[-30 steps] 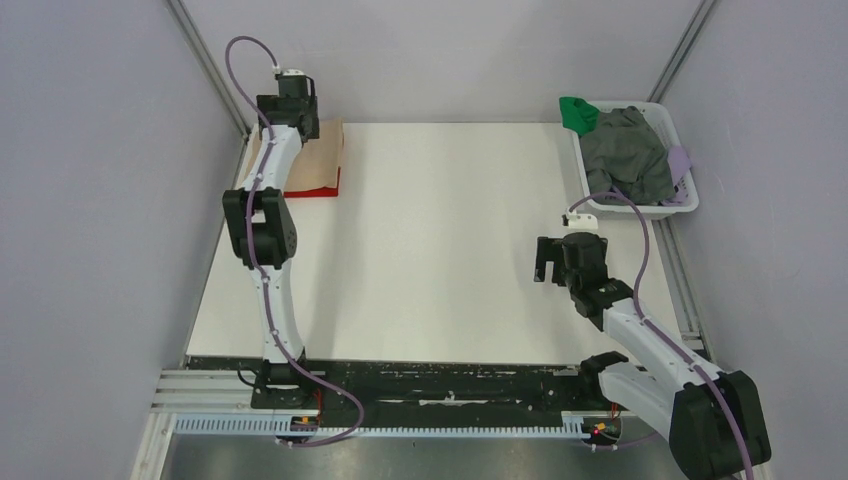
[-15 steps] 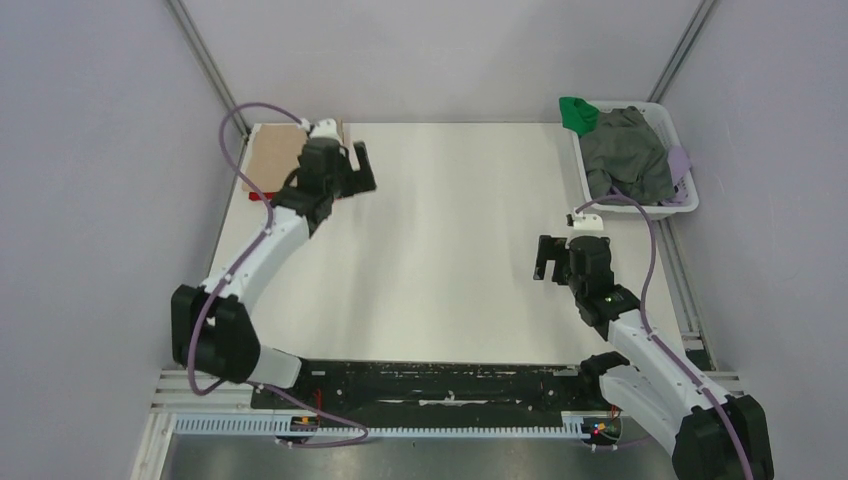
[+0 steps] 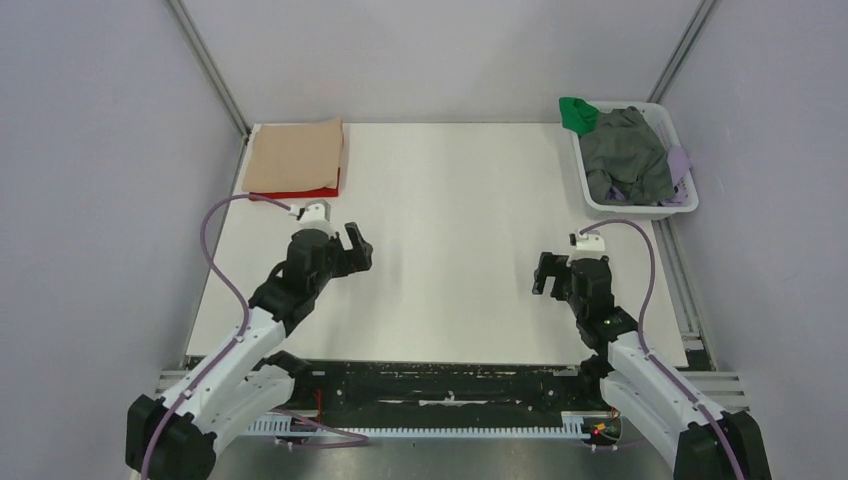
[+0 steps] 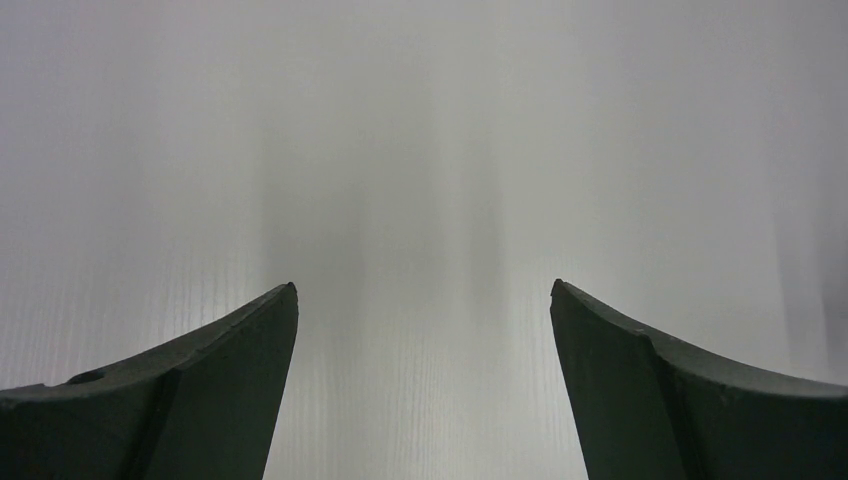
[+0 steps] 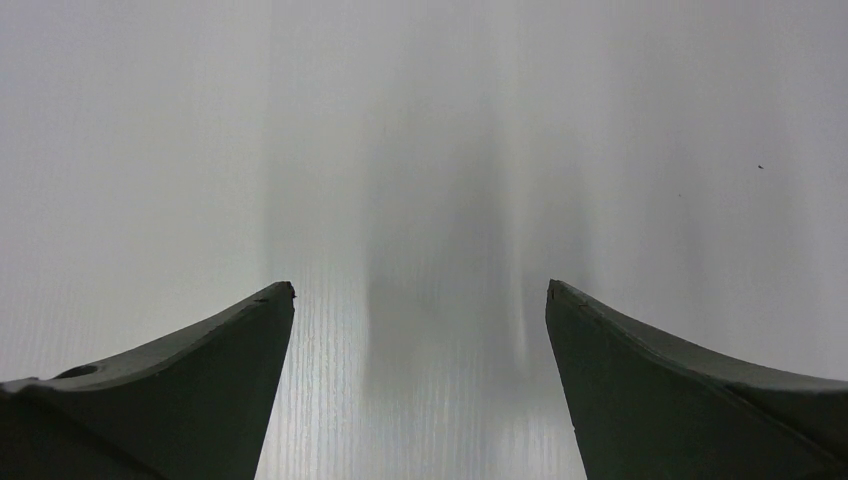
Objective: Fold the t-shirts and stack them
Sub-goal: Reset both arms
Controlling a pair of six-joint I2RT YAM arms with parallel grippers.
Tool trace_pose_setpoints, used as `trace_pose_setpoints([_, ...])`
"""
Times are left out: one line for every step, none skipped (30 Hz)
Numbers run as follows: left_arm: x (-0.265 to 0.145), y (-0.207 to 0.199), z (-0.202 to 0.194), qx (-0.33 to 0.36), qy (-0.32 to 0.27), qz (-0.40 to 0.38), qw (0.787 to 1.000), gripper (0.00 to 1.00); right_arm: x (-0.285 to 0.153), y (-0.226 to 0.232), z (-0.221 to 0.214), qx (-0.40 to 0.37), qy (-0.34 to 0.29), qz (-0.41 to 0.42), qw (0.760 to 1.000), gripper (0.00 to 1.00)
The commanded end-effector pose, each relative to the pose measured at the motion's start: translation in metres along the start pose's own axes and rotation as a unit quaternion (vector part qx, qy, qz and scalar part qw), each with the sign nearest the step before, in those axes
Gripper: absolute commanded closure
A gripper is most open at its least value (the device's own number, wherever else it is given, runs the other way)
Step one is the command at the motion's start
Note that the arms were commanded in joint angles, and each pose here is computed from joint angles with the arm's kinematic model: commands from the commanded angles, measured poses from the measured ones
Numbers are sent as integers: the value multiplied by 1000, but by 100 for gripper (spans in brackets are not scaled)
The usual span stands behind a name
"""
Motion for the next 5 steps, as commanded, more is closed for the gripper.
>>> trace_pose_setpoints([-8,-4,16,-28,-51,-10,998,0,0,3,11,17,-56,16,998,2])
trace_pose_setpoints([-9,-2,15,-30,-55,-6,998,0,-1,3,12,17,-60,16,998,2])
trace_pose_setpoints([-11,-1,16,-30,-59,-6,998,0,-1,3,15,20,-68,17,997,2])
trace_pose_setpoints([-12,-1,16,-30,-61,-6,998,0,-2,4,18,24,-77,20,997,2])
trace_pose_setpoints([-13,-1,16,-31,-64,-6,997,0,-3,5,21,28,-86,22,996,2])
Point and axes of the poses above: each gripper's point midway between its finger pads, its own x axis out along the fingers, its own y axis along the line the jaws close on, z = x × y, the point moved 7 cm from there along -x, back along the fingers, and after that the axes turned 3 degrees about x, right-handed, at the moved point
